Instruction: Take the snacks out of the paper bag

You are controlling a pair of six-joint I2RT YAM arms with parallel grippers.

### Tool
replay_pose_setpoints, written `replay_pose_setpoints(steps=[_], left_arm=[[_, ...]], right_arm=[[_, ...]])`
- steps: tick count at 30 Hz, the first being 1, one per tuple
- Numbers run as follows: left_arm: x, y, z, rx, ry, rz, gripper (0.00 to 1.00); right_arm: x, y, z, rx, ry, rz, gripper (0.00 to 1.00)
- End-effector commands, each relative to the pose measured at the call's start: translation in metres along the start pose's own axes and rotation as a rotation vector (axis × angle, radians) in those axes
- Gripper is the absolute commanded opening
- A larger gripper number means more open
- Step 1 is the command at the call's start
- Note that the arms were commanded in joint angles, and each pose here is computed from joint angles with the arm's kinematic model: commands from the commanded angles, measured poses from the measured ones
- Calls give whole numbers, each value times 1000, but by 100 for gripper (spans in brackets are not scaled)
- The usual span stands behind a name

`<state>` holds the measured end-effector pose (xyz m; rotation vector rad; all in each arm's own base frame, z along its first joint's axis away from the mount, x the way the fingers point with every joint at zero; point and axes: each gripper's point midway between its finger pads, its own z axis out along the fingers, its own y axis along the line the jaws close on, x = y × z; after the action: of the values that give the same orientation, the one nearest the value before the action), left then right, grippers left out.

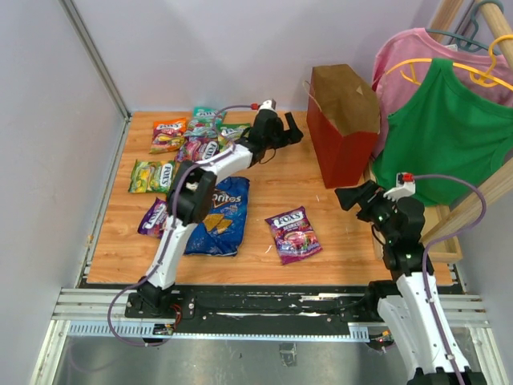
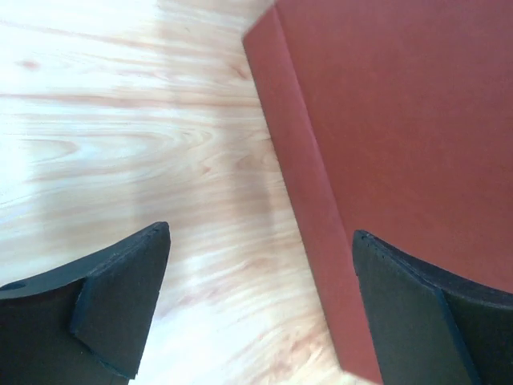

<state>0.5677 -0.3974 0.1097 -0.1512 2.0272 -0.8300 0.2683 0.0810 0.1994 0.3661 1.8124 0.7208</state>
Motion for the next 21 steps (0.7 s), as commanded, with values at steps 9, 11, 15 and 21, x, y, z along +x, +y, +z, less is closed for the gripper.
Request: replay_pose_setpoints(steps=[9,11,15,21], left_arm=[[-124,-18,-253,-28,-338,139,100],[-99,-1,-282,-43,-306,123,100],[-49,29,-332,-52,-241,79,100],[-21,57,-379,-95,-249,6,100]], right_arm=[[64,4,-26,15,222,-170,81],[91,14,-28,10,318,-277,76],[131,22,-31,66,447,-477,76],[166,27,-23,106,518,-564,77]])
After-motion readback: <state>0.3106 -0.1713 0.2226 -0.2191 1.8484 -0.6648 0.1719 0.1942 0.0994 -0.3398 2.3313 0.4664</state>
